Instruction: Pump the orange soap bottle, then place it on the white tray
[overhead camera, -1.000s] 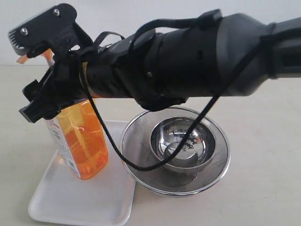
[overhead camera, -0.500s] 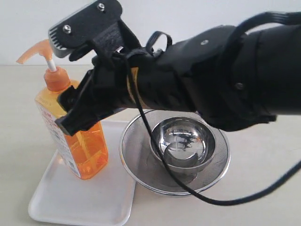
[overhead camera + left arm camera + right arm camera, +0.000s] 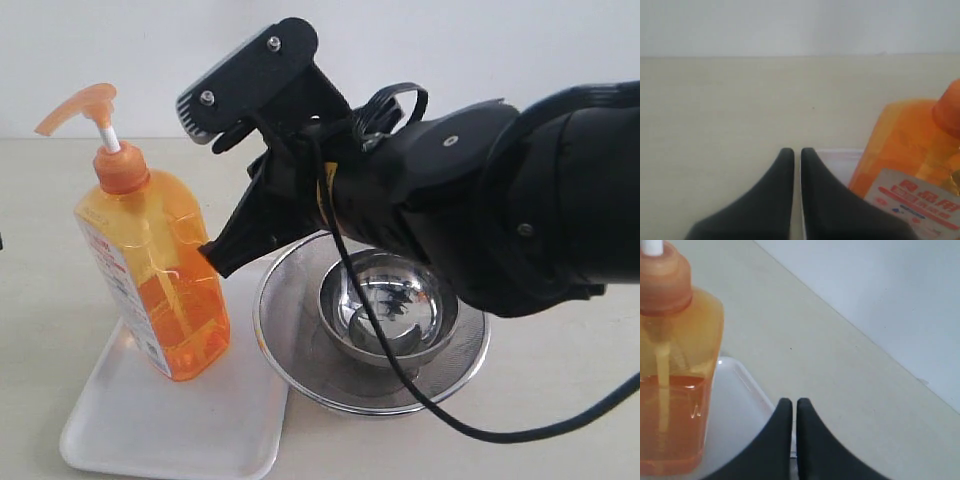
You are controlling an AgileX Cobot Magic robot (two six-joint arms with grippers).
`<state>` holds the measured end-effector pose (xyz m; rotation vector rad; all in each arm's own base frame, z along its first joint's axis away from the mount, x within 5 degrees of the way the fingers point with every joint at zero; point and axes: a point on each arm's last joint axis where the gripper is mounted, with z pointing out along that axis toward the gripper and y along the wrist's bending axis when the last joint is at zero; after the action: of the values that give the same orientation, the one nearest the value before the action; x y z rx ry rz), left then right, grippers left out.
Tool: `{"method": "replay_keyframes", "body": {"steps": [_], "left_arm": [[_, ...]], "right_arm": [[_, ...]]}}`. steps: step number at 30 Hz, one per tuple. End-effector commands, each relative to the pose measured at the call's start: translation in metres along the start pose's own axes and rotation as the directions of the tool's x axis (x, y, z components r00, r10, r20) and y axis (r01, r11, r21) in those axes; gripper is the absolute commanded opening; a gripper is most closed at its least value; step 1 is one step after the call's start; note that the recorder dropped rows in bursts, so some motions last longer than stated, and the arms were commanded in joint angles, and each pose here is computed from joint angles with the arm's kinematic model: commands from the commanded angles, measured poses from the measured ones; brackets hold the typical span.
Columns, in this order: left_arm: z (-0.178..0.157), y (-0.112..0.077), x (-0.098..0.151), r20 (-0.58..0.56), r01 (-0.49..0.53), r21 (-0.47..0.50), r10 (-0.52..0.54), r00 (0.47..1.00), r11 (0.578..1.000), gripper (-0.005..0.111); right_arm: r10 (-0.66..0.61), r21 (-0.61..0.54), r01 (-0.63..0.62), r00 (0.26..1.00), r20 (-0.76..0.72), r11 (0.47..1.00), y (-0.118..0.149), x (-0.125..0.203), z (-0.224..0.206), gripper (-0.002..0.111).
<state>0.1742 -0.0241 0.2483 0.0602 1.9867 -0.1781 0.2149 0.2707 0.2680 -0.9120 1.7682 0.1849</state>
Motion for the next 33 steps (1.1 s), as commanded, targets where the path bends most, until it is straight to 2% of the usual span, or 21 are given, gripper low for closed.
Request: {"method": "replay_keyframes", "body": {"steps": [1, 12, 17, 25, 29, 33], "left_arm": [[0.015, -0.002, 0.003, -0.058, 0.013, 0.027, -0.011, 0.998, 1.000, 0.005], [0.018, -0.002, 0.002, -0.068, 0.006, 0.025, -0.004, 0.998, 1.000, 0.005], [0.019, -0.008, -0.003, -0.045, -0.024, 0.094, 0.028, 0.999, 0.995, 0.005], [0.037, -0.008, 0.005, -0.120, 0.000, 0.102, 0.012, 0.993, 0.995, 0.005], [0.038, -0.016, 0.004, -0.082, -0.071, 0.208, 0.090, 0.993, 0.975, 0.005], [0.042, -0.017, 0.004, -0.073, -0.064, 0.221, 0.082, 0.994, 0.973, 0.005]], "right_arm": [[-0.057, 0.021, 0.057, 0.998, -0.011, 0.998, 0.000, 0.001, 0.007, 0.000], [-0.094, -0.005, 0.094, 0.995, -0.029, 0.996, 0.013, -0.002, 0.039, 0.000], [-0.098, -0.030, 0.097, 0.995, -0.036, 0.995, 0.017, 0.000, 0.043, 0.000], [-0.095, -0.049, 0.093, 0.995, -0.034, 0.994, 0.019, 0.000, 0.043, 0.000], [-0.094, -0.076, 0.092, 0.995, -0.032, 0.993, 0.021, 0.000, 0.043, 0.000], [-0.094, -0.083, 0.092, 0.995, -0.031, 0.992, 0.022, 0.000, 0.043, 0.000]]}}
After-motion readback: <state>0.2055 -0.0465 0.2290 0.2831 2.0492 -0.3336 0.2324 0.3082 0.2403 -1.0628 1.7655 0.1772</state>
